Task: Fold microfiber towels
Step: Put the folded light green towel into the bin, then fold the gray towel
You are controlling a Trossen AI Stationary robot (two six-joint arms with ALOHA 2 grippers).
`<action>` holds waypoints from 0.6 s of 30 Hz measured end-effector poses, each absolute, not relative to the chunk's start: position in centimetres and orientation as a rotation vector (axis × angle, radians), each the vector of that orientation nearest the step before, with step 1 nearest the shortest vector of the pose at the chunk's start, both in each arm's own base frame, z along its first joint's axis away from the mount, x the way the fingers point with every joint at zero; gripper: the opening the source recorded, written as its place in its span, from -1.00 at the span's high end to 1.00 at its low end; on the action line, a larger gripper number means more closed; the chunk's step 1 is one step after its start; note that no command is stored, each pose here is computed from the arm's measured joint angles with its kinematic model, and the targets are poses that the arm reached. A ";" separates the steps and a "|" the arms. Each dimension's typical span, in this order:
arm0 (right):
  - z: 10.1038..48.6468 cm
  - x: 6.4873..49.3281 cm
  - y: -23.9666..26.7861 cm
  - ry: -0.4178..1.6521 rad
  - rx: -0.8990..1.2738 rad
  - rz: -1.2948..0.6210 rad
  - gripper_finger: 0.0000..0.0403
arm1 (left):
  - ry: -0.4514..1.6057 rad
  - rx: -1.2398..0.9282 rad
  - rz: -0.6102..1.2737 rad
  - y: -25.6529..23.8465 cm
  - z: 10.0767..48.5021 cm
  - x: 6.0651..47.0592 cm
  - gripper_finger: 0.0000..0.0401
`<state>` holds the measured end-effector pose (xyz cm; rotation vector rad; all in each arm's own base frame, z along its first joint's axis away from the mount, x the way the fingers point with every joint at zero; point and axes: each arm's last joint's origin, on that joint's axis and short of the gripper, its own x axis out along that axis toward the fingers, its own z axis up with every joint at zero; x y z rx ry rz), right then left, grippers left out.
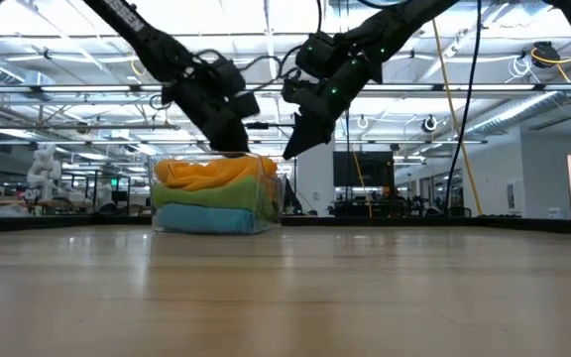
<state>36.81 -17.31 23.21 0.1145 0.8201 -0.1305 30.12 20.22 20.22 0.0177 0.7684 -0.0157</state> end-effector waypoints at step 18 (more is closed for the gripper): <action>24.5 31.3 -10.9 0.982 0.143 -0.027 1.00 | 1.071 -0.036 0.103 14.6 25.0 25.0 0.89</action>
